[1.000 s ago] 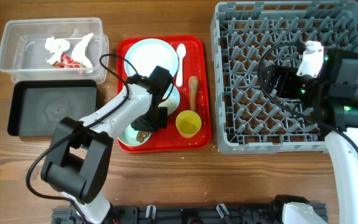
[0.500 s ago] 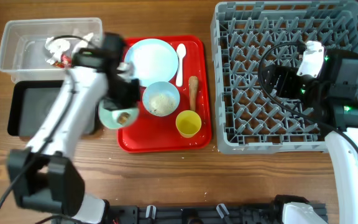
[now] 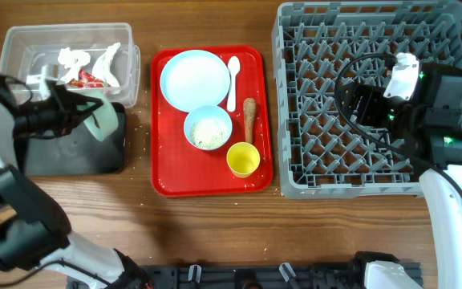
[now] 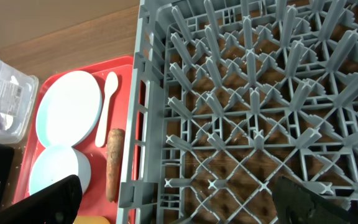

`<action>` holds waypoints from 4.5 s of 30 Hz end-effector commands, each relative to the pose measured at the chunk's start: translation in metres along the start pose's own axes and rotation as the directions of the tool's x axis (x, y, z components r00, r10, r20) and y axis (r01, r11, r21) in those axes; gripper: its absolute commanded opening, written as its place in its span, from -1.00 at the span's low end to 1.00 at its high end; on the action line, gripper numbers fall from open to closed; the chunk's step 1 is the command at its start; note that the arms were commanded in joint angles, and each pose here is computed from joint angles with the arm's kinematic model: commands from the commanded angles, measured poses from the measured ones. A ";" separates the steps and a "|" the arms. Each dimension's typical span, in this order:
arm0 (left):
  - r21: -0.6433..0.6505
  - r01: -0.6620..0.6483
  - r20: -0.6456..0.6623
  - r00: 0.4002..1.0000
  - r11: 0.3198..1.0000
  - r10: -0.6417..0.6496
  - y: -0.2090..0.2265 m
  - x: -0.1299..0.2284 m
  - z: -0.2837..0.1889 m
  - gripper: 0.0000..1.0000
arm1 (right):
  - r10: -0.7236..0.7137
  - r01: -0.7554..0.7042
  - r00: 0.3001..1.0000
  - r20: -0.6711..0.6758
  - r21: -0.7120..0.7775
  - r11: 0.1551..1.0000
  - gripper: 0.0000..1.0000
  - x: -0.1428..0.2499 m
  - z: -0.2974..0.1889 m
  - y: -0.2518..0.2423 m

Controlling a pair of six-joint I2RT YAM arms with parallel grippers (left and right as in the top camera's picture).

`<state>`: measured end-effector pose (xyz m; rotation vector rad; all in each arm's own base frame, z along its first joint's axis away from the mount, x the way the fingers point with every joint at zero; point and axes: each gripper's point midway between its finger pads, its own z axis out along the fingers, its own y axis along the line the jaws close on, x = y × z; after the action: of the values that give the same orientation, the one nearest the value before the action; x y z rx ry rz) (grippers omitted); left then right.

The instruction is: Sort waste into correct bins and load items into the dishwasher rack

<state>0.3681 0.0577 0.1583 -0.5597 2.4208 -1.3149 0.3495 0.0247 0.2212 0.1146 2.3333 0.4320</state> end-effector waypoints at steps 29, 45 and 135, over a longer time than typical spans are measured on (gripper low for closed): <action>0.527 0.235 0.013 0.959 0.817 -0.284 -0.037 -0.025 -0.041 -0.92 | 0.008 -0.008 1.000 0.018 0.008 1.000 0.99 -0.008 -0.002 0.000; -0.563 -0.171 -0.253 0.967 0.809 0.029 -0.043 0.109 0.048 -0.92 | 0.007 -0.007 1.000 0.021 0.007 1.000 0.99 -0.009 -0.002 0.000; -0.531 -0.723 -0.528 0.690 0.442 0.495 -0.008 0.179 0.258 -0.83 | 0.032 -0.031 0.998 -0.052 0.019 0.999 1.00 0.005 0.013 -0.008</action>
<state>0.3376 -0.2202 0.0254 0.4343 2.8681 -0.1010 0.3507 0.0246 0.2031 0.1336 2.3961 0.4417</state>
